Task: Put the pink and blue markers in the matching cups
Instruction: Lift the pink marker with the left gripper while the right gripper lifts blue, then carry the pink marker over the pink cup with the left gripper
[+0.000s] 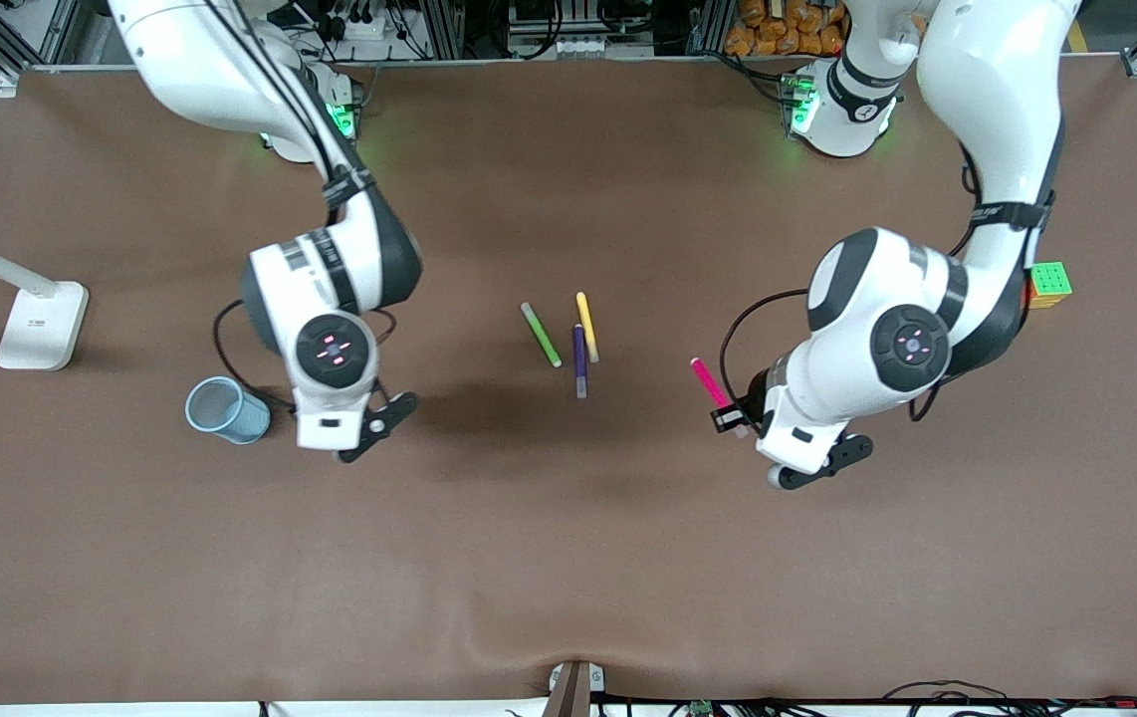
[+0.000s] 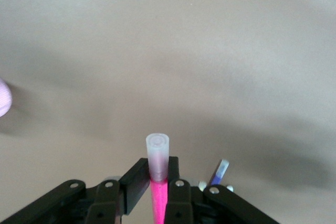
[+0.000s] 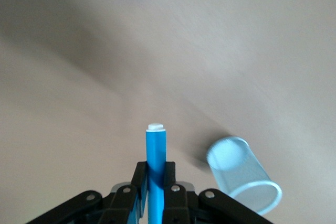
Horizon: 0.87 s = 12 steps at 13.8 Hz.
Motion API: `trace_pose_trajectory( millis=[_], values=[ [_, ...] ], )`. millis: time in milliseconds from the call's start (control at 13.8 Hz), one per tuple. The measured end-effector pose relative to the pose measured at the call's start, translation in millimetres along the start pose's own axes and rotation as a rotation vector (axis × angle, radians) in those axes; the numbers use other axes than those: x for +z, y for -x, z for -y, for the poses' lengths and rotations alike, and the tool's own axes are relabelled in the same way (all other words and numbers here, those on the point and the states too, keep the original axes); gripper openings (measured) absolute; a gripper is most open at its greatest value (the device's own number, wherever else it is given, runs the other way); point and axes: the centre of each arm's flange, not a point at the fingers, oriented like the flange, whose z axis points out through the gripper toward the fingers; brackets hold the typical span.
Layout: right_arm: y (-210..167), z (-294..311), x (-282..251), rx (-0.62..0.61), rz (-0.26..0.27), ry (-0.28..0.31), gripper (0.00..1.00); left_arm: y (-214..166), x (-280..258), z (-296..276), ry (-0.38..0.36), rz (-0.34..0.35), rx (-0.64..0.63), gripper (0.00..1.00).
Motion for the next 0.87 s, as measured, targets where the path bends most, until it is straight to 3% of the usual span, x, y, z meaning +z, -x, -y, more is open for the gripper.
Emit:
trace_pose_trajectory(
  millis=[218,581,872],
  values=[
    [31,-55,23,0.005,0.054,-0.052,0.16,7,-49,22,-0.031,0.013,0.033,0.21],
    [72,-114,50,0.001,0.090,-0.116,0.16,23,-107,40,-0.038,-0.016,0.038,0.21],
    [90,-136,69,0.025,0.112,-0.140,0.16,28,-131,54,-0.134,-0.090,0.054,0.21]
  ],
)
